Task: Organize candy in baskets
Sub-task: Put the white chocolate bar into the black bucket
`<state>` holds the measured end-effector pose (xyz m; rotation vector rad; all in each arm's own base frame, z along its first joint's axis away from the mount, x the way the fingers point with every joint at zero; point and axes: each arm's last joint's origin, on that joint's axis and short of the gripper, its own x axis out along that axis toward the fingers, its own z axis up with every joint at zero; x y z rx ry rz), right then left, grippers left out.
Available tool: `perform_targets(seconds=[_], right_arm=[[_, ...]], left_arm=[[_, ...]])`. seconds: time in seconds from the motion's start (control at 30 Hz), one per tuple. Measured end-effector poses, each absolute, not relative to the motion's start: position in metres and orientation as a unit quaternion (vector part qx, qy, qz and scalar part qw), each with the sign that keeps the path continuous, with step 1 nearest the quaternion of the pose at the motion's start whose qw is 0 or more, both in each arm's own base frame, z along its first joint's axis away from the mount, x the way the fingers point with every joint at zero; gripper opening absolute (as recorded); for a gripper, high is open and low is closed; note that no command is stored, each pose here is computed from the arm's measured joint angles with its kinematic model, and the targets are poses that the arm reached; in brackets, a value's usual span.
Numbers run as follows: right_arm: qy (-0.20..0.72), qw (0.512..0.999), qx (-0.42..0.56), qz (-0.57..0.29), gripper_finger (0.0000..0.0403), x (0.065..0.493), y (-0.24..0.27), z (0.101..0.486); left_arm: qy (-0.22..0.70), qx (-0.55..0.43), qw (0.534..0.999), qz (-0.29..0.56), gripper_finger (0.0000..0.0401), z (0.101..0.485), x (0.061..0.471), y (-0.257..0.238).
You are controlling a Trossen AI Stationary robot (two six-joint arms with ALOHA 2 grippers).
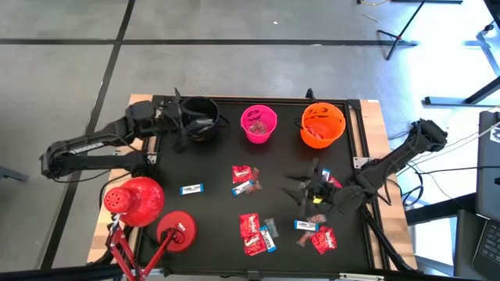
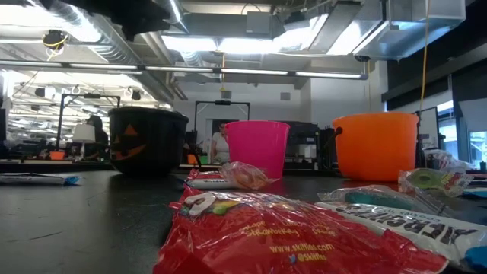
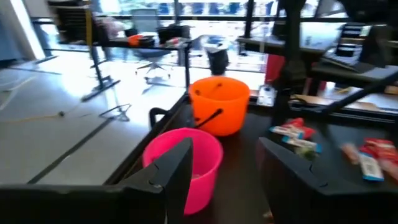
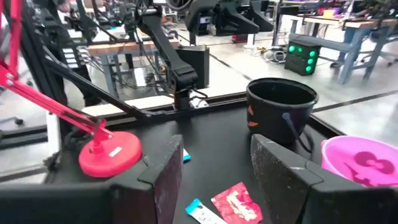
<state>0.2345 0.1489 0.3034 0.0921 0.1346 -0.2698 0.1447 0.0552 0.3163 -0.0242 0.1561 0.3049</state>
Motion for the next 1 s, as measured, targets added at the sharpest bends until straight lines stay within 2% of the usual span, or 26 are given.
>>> perform_targets(seconds=[0.17,0.37,0.6,0.9,1.0], right_arm=[[0.068,0.988,0.047,-0.133,0.0186,0.234,0.149,0.303],[0.07,0.988,0.045,-0.132,0.0186,0.235,0.15,0.302],[0.071,0.988,0.042,-0.134,0.0186,0.235,0.15,0.302],[0.083,0.986,0.041,-0.137,0.0186,0.24,0.153,0.293],[0.087,0.987,0.044,-0.125,0.0186,0.242,0.155,0.29]], left_arm=[[0.106,-0.014,0.989,0.105,0.0167,0.31,0.151,0.054],[0.228,-0.049,0.971,0.049,0.0167,0.285,0.153,0.04],[0.378,-0.032,0.925,0.004,0.0167,0.259,0.147,0.011],[0.477,0.027,0.875,-0.083,0.0167,0.232,0.167,-0.026],[0.511,0.036,0.856,-0.071,0.0167,0.22,0.175,-0.034]])
